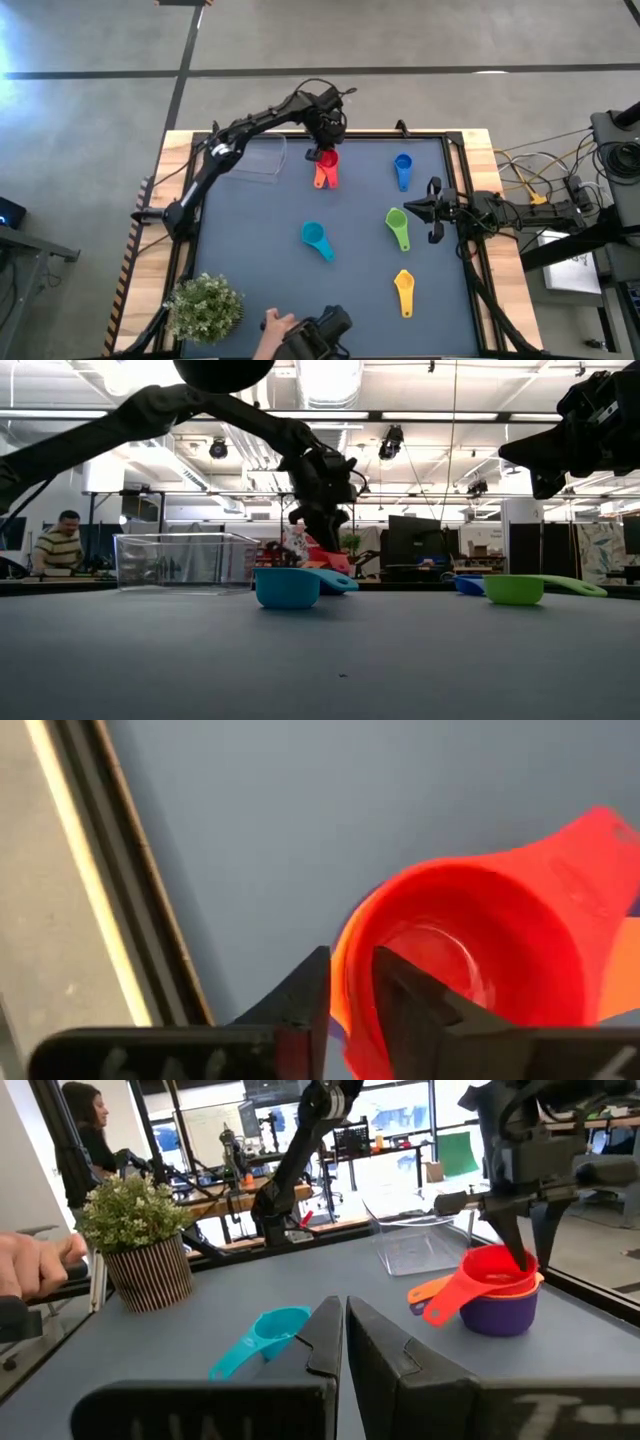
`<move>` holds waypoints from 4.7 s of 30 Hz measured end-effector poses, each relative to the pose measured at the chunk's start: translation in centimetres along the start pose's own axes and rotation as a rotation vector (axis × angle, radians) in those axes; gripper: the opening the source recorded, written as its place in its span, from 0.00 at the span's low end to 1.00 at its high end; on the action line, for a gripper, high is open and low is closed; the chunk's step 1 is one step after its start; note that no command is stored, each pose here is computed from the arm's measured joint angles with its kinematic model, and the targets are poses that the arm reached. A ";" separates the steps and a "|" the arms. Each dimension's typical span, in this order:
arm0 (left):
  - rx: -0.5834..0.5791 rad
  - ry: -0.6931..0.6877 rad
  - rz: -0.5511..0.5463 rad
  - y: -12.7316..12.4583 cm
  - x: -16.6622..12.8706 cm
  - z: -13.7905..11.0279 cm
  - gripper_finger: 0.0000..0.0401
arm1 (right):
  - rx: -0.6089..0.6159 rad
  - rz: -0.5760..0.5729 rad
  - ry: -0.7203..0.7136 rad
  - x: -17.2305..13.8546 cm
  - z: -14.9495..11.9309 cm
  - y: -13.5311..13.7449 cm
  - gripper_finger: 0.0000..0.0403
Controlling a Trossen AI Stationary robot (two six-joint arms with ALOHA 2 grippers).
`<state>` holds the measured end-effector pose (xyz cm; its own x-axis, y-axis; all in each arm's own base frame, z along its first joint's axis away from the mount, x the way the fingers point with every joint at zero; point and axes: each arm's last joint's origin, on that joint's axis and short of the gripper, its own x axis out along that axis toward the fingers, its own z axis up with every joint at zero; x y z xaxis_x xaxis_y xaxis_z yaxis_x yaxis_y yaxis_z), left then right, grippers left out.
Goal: Nest measuring cups in basket
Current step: Stack the red measuring cup on top of the orange measuring cup
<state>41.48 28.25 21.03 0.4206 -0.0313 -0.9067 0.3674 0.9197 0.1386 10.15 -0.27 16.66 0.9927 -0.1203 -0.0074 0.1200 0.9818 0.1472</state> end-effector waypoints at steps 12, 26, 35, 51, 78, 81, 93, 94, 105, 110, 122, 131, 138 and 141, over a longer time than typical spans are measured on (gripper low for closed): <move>-0.087 -0.011 0.013 0.5 -1.6 -0.2 0.27 | 0.000 0.000 0.000 0.0 0.0 0.0 0.02; -0.189 0.027 -0.031 -0.4 -3.7 -0.3 0.20 | 0.000 0.000 0.000 0.0 0.0 0.0 0.02; -0.239 -0.023 -0.014 -1.5 -6.9 0.5 0.09 | 0.000 0.000 0.001 0.0 0.0 0.0 0.02; -0.336 -0.354 0.234 -9.6 -10.1 -0.4 0.00 | 0.000 0.000 0.001 0.0 0.0 0.0 0.02; -0.734 -0.817 0.305 -13.9 -5.1 -3.1 0.00 | 0.000 0.000 0.001 0.0 0.0 0.0 0.02; -0.745 -0.828 0.299 -13.8 -4.6 -3.0 0.00 | 0.000 0.000 0.001 0.0 0.0 0.0 0.02; -0.707 -0.845 0.279 -13.0 -1.7 -1.6 0.10 | 0.000 0.000 0.001 0.0 0.0 0.0 0.02; -0.708 -0.830 0.273 -12.9 -1.4 -1.4 0.13 | 0.000 -0.001 0.001 0.0 0.0 0.0 0.02; -0.726 -0.302 0.335 -12.1 1.3 2.0 0.18 | 0.000 0.000 0.001 0.0 0.0 0.0 0.02; -0.632 -0.252 0.320 -12.0 1.4 4.6 0.11 | 0.000 -0.001 0.001 0.0 0.0 0.0 0.02; -0.589 -0.161 0.290 -12.5 1.7 4.7 0.09 | 0.000 -0.001 0.001 0.0 0.0 0.0 0.02; -0.539 -0.155 0.277 -13.3 2.0 5.3 0.09 | 0.000 -0.001 0.001 0.0 0.0 0.0 0.02; -0.529 -0.167 0.275 -13.6 2.0 5.7 0.09 | 0.000 -0.001 0.001 0.0 0.0 0.0 0.02; -0.529 -0.198 0.280 -13.7 2.1 6.1 0.09 | 0.000 -0.001 0.001 0.0 0.0 0.0 0.02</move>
<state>42.34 13.20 19.66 0.6057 0.2135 -0.7665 -0.2176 0.9711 0.0985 10.16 -0.27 16.65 0.9927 -0.1206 -0.0083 0.1205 0.9817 0.1472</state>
